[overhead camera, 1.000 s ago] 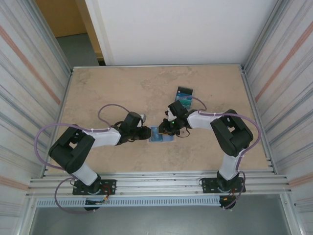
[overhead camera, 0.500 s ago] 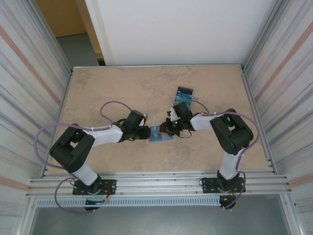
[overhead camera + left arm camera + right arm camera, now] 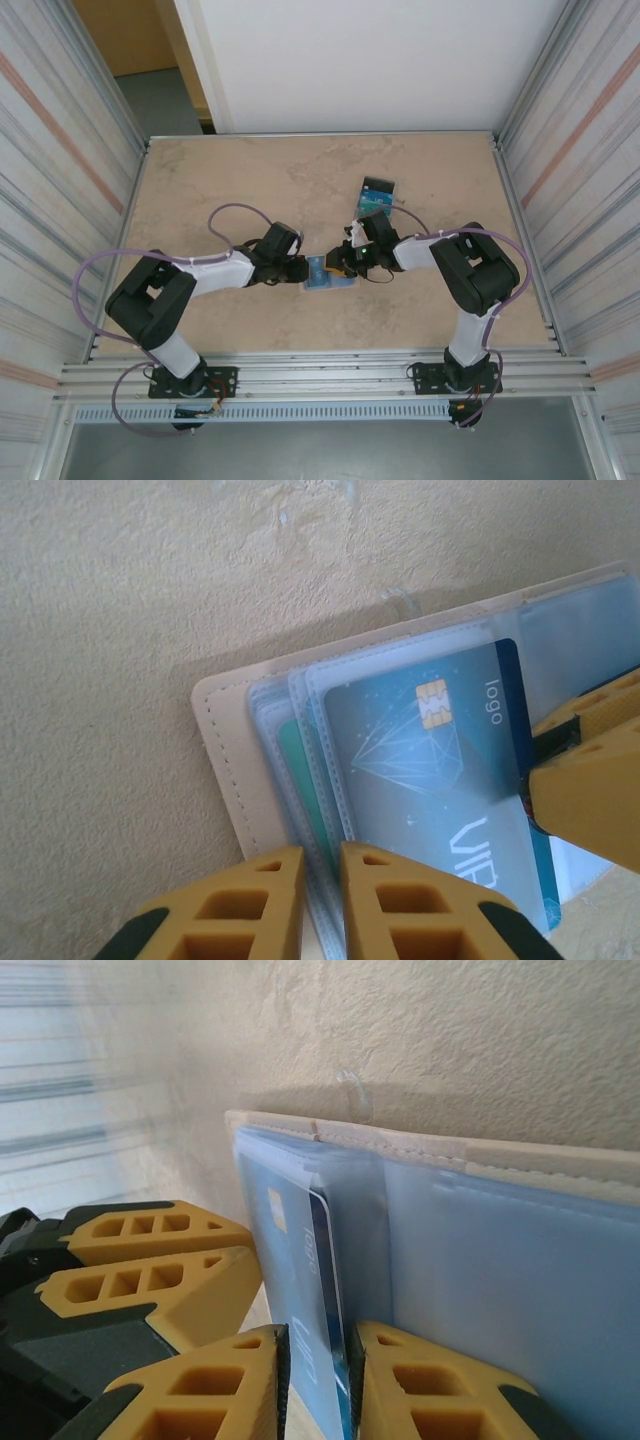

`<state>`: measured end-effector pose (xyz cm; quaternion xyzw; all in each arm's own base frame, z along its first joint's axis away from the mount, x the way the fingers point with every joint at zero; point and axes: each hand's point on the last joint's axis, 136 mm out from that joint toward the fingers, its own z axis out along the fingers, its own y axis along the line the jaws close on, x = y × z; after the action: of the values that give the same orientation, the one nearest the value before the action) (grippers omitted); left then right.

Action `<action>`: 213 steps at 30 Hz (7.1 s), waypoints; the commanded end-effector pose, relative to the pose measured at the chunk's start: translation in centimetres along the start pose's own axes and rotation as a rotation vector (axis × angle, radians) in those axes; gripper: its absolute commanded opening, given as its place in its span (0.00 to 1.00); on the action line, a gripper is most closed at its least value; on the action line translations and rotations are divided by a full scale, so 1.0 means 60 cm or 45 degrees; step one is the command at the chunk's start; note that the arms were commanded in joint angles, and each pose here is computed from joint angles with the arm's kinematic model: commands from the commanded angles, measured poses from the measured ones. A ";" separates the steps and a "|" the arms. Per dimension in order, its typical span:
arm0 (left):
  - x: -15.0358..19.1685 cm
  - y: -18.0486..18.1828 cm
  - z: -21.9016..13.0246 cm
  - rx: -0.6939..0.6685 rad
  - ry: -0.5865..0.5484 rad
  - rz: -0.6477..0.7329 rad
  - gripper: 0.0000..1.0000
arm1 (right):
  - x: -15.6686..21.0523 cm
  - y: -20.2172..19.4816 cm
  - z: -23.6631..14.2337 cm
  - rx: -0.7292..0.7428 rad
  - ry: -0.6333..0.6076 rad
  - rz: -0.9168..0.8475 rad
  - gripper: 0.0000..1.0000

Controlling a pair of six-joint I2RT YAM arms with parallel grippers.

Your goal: Take the credit cards out of the card holder

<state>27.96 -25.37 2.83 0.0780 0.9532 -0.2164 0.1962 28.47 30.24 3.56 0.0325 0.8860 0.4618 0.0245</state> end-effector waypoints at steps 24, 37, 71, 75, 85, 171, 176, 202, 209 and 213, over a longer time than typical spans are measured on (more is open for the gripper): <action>0.031 0.029 0.012 -0.104 0.101 -0.001 0.16 | -0.004 0.013 -0.025 -0.083 -0.025 0.003 0.12; 0.033 0.035 0.010 -0.111 0.101 -0.013 0.14 | -0.006 -0.011 -0.039 -0.032 -0.039 0.024 0.04; -0.036 -0.070 -0.020 0.069 -0.014 0.151 0.24 | 0.002 -0.019 -0.053 0.049 -0.011 -0.010 0.02; -0.029 -0.087 -0.004 0.094 0.012 0.181 0.21 | 0.002 -0.018 -0.052 0.047 -0.011 -0.008 0.02; -0.003 -0.078 0.024 0.089 0.073 0.161 0.13 | 0.004 -0.021 -0.053 0.060 -0.013 -0.004 0.02; -0.081 -0.062 -0.108 0.051 -0.184 0.211 0.47 | -0.134 0.089 -0.254 0.655 -0.296 -0.823 0.00; -0.085 -0.056 -0.139 0.030 -0.248 0.208 0.67 | -0.180 0.093 -0.272 0.792 -0.336 -1.075 0.00; -0.076 0.035 -0.215 -0.143 -0.430 0.060 0.99 | -0.349 0.010 -0.278 1.021 -0.164 -1.657 0.00; -0.078 0.038 -0.213 -0.149 -0.431 0.046 0.99 | -0.348 -0.005 -0.266 0.999 -0.118 -1.667 0.00; -0.079 0.039 -0.215 -0.151 -0.430 0.042 0.99 | -0.349 -0.009 -0.257 0.980 -0.102 -1.675 0.00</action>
<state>28.31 -18.67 14.41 0.0622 0.9157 -0.1732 0.3574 47.77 15.24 12.28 -0.4645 0.8278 0.0011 0.3145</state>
